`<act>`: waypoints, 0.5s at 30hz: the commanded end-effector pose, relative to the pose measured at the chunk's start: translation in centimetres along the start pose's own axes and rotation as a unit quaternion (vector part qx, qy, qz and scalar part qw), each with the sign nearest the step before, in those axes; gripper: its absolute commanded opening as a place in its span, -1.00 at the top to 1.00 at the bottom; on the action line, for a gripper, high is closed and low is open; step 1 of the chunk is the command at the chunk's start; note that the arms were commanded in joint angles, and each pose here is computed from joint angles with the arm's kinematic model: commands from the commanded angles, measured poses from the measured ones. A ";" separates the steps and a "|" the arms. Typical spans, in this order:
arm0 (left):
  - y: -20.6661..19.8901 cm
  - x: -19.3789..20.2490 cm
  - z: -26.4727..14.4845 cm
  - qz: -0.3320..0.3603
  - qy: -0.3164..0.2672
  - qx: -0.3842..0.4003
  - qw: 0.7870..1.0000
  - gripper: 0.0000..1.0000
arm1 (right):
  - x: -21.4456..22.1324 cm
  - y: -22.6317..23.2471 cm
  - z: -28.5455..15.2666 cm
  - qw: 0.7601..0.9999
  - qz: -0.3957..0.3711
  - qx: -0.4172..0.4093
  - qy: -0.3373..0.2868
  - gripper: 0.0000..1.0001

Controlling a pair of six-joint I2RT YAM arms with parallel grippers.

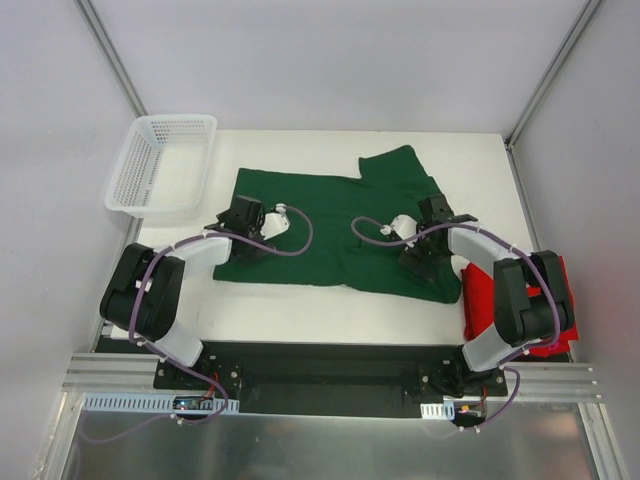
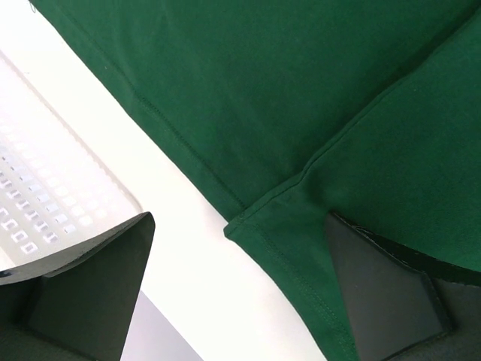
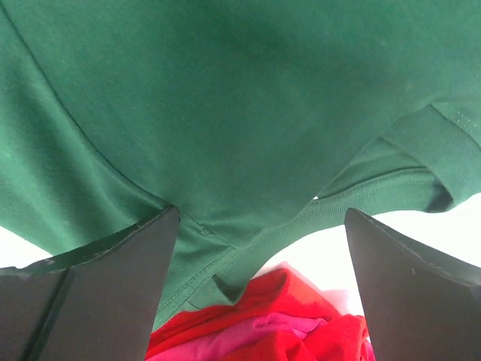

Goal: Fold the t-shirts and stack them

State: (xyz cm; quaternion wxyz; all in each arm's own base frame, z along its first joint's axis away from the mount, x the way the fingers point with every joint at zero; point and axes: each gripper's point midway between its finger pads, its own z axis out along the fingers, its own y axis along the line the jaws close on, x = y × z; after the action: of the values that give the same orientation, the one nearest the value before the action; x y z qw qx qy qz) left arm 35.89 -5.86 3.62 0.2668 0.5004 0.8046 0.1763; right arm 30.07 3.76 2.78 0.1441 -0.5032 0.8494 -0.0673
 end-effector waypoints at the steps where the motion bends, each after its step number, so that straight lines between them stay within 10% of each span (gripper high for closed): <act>1: -6.2 5.6 -1.0 0.042 0.083 0.094 0.991 -0.99 | 0.0 1.6 -0.6 1.000 -0.009 -0.024 0.008 -0.92; 15: -7.4 8.9 -3.4 0.070 0.105 0.084 0.988 -0.99 | 0.7 1.9 -0.8 0.998 -0.037 -0.044 0.040 -0.92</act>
State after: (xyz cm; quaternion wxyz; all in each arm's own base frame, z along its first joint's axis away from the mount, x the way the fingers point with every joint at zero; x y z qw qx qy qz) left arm 31.58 -3.16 3.62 0.2447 0.5206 0.7899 0.2123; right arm 28.80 4.23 2.69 0.1161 -0.5224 0.8426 -0.0604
